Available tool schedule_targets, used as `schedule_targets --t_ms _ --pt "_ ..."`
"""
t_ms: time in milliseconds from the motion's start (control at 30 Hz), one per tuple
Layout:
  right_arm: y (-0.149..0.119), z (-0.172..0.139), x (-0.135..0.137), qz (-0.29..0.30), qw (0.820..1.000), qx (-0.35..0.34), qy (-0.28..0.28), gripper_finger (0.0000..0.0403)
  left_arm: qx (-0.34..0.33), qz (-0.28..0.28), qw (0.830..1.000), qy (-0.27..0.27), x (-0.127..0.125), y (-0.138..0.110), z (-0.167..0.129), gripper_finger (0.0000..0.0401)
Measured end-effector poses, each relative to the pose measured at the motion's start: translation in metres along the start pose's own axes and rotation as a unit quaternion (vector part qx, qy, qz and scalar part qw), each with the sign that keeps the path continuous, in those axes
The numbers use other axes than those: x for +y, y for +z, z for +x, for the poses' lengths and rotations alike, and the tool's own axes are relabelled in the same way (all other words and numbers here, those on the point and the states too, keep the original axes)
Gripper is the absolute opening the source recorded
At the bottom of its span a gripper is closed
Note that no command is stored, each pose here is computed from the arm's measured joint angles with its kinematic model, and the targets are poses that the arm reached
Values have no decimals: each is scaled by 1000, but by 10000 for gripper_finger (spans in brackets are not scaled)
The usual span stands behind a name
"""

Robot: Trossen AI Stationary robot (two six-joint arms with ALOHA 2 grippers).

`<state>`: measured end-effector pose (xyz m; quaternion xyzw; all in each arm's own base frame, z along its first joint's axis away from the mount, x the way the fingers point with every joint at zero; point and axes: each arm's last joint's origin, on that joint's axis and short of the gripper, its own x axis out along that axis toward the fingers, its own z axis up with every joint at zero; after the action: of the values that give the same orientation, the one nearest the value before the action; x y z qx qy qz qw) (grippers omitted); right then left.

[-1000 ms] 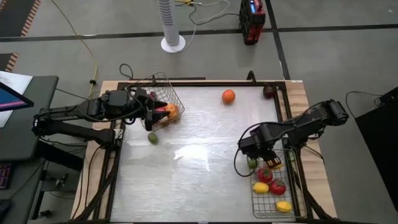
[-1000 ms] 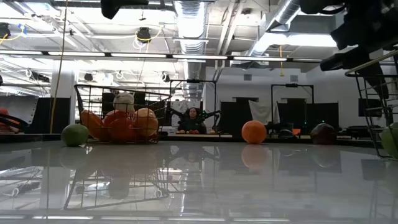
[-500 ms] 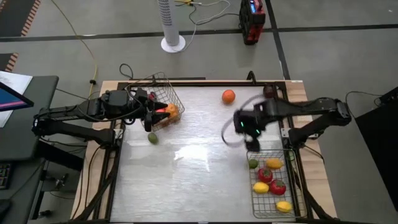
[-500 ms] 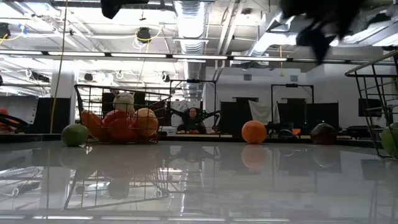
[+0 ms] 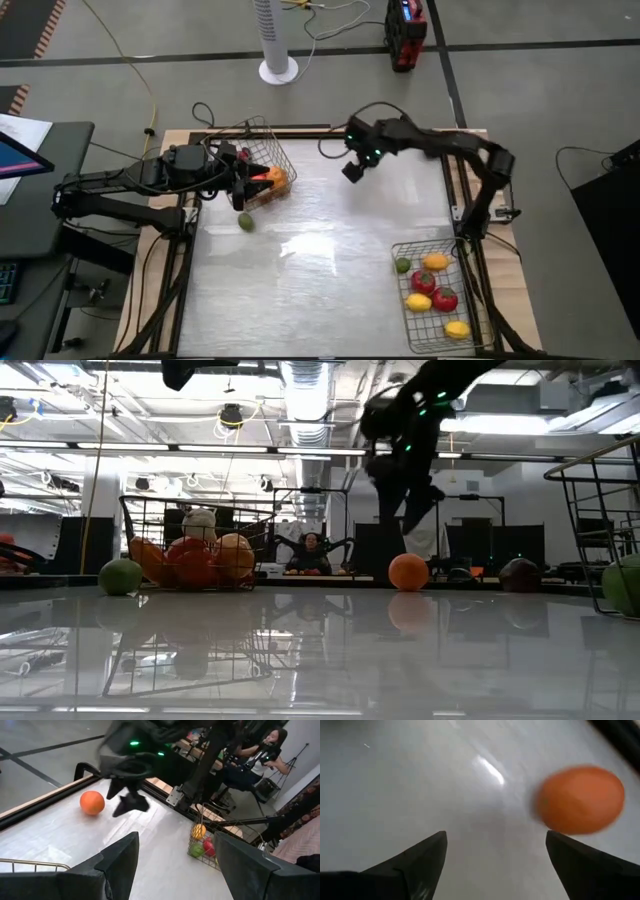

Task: Sort produce into baskets
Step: Put the orange into the bottom wire basket

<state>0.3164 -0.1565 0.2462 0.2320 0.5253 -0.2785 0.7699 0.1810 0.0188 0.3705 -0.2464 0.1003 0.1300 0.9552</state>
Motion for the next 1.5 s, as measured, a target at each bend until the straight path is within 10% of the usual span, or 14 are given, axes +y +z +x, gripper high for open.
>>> schedule_targets --t_ms 433,767,1500 --pt "31 2 -35 52 993 3 -110 368 2 -12 1000 -2 0 0 0 245" --pt "42 7 -79 156 986 -7 -61 368 3 -8 1000 -1 0 0 0 245" --pt "31 8 -76 95 985 38 -139 368 -3 -8 1000 9 1 0 0 245"
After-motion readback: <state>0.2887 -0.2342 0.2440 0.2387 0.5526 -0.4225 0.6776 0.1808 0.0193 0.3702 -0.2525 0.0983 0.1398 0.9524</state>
